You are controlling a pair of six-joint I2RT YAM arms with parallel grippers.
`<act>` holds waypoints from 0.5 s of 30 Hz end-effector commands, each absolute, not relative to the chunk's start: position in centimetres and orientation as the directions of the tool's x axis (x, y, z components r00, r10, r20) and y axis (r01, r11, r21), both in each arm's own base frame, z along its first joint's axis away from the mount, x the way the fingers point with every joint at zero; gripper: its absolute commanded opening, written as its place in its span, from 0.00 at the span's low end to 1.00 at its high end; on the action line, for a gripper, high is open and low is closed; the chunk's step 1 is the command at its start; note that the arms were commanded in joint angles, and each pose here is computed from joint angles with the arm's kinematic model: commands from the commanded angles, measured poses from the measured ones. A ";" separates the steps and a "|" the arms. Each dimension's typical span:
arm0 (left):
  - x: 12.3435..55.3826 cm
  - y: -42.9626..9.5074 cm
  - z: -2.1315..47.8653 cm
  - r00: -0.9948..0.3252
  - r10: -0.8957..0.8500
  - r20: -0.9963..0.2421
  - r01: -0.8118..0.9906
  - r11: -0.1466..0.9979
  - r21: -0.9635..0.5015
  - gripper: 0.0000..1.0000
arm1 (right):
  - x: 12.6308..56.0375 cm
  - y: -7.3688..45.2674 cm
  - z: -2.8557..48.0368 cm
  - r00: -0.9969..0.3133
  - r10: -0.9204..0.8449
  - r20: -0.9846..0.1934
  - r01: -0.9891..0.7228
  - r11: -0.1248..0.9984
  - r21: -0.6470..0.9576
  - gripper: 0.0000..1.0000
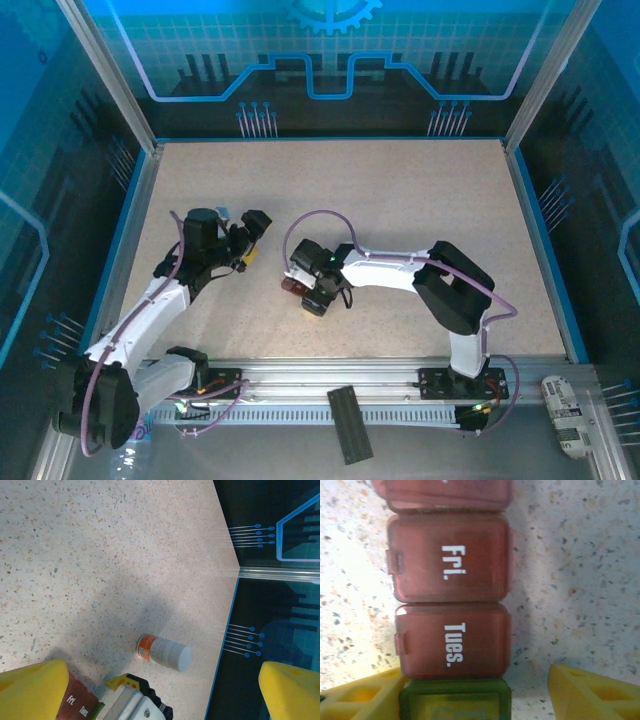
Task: Sort the pills into containers
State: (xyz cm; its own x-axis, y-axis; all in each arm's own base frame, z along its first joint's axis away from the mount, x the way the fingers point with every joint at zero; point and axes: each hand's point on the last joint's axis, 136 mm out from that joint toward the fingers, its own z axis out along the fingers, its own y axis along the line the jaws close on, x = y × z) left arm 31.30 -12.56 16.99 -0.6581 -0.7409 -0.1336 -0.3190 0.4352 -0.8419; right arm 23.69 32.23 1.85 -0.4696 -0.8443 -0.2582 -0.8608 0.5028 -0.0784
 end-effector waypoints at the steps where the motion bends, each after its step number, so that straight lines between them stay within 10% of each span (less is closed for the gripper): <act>1: 31.5 -12.4 17.4 -0.659 -0.736 -0.152 -0.310 0.451 -0.837 0.99 | 25.8 29.8 1.3 -0.472 -0.865 -0.169 -0.841 0.499 -0.206 0.67; 15: 31.4 -12.5 16.9 -0.673 -0.723 -0.159 -0.310 0.470 -0.826 0.99 | 28.3 29.2 3.2 -0.516 -0.833 -0.200 -0.814 0.549 -0.187 0.67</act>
